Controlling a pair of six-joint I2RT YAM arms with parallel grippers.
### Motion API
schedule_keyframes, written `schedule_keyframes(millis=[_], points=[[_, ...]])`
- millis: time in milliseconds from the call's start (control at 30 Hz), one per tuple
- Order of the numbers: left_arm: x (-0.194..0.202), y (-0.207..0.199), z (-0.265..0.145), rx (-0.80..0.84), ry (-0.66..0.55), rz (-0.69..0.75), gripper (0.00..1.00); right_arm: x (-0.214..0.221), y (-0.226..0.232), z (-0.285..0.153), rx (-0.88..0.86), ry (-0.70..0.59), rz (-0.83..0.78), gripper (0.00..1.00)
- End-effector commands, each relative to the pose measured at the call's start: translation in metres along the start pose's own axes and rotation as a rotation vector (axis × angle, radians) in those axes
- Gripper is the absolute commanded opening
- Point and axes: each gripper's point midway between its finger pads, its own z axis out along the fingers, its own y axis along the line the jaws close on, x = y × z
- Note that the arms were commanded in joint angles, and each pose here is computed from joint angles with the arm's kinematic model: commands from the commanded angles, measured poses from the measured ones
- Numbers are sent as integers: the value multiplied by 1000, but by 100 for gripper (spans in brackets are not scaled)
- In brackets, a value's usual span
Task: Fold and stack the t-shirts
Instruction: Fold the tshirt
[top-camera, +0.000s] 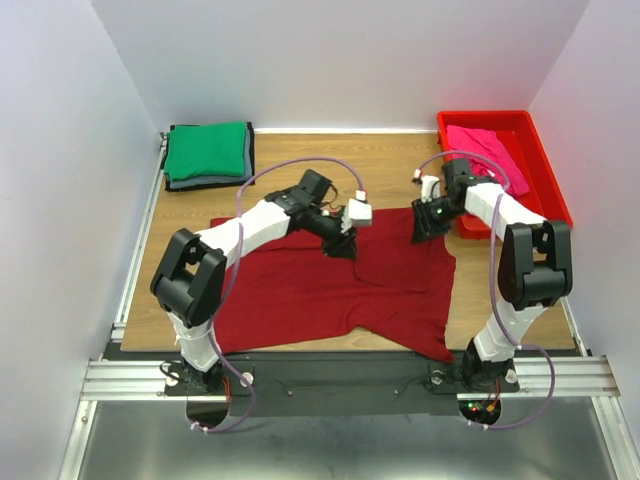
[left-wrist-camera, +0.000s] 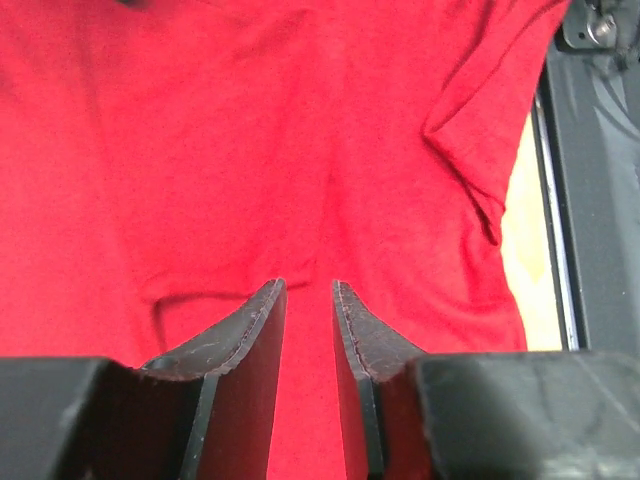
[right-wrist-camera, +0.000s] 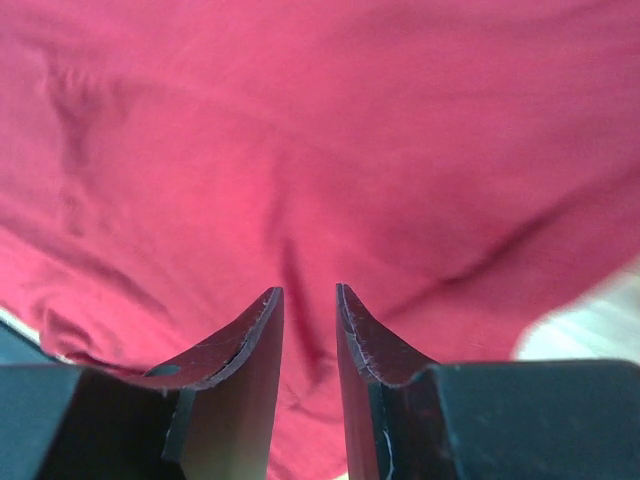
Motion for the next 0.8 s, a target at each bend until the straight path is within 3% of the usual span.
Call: schedule_keyframes(millis=[0, 67, 167, 300, 500, 633, 767], points=[[0, 13, -35, -44, -84, -80, 37, 24, 27, 10, -58, 58, -63, 33], [4, 33, -64, -126, -121, -165, 39, 42, 29, 14, -50, 100, -77, 34], [20, 64, -105, -325, -132, -244, 39, 35, 24, 12, -10, 85, -89, 34], [83, 93, -150, -574, 4, -411, 39, -6, 22, 7, 13, -9, -89, 36], [161, 102, -207, -717, 34, -682, 37, -48, 9, 11, 59, -69, -83, 38], [213, 115, -251, -867, 66, -852, 37, -47, -10, 29, 117, -29, -55, 38], [249, 121, -265, -933, 127, -931, 37, -40, -25, 49, 149, 21, -37, 38]])
